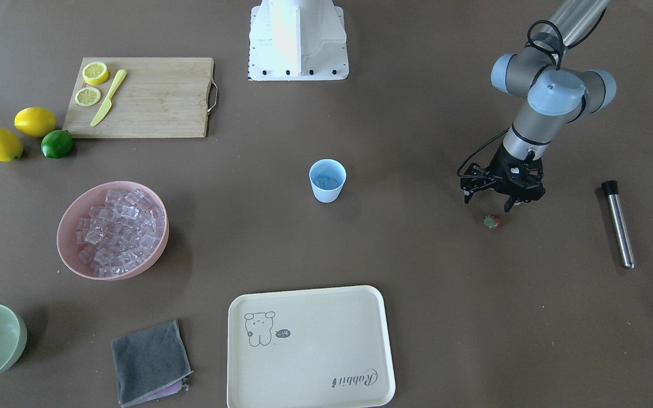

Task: Mash ice and strawberries in cup
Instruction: 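Close the left gripper on the red strawberry and lift it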

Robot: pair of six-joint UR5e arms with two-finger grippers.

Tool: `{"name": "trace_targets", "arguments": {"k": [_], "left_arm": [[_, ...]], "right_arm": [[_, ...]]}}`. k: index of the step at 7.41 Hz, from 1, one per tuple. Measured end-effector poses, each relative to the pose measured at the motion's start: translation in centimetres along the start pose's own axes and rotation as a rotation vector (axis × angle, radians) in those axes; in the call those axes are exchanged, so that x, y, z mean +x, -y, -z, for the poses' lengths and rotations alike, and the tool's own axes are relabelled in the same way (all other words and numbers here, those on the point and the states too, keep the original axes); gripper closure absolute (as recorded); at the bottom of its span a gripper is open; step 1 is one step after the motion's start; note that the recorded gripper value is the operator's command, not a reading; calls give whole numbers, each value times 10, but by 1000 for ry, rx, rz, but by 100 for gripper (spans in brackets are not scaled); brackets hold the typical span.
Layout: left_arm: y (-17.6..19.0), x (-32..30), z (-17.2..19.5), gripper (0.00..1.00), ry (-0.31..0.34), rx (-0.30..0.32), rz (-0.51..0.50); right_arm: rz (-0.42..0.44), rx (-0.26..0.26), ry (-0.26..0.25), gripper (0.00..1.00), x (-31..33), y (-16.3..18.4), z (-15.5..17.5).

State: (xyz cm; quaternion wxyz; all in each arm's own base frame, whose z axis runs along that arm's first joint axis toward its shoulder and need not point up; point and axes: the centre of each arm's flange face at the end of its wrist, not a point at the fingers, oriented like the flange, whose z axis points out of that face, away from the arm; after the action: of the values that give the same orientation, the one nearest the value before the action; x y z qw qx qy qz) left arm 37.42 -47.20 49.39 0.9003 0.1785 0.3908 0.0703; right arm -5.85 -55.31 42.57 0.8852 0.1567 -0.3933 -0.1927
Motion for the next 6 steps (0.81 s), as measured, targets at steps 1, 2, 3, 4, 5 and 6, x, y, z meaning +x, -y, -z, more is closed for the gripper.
{"name": "trace_targets", "arguments": {"k": [1, 2, 3, 4, 5, 6], "left_arm": [[6, 3, -3, 3, 5, -1, 2], [12, 2, -5, 3, 11, 1, 6], [18, -4, -7, 3, 21, 6, 12], [24, -12, -8, 29, 34, 10, 11], [27, -16, -8, 45, 40, 13, 7], [28, -17, -8, 57, 42, 14, 7]], "right_arm": [[26, -18, 2, 2, 24, -19, -4], [36, -31, 2, 2, 38, -30, -9], [38, -38, 1, 2, 43, -35, -12], [38, -38, 1, 2, 45, -39, -13], [37, -35, 1, 2, 45, -39, -13], [38, -34, 0, 2, 45, -40, -13]]}}
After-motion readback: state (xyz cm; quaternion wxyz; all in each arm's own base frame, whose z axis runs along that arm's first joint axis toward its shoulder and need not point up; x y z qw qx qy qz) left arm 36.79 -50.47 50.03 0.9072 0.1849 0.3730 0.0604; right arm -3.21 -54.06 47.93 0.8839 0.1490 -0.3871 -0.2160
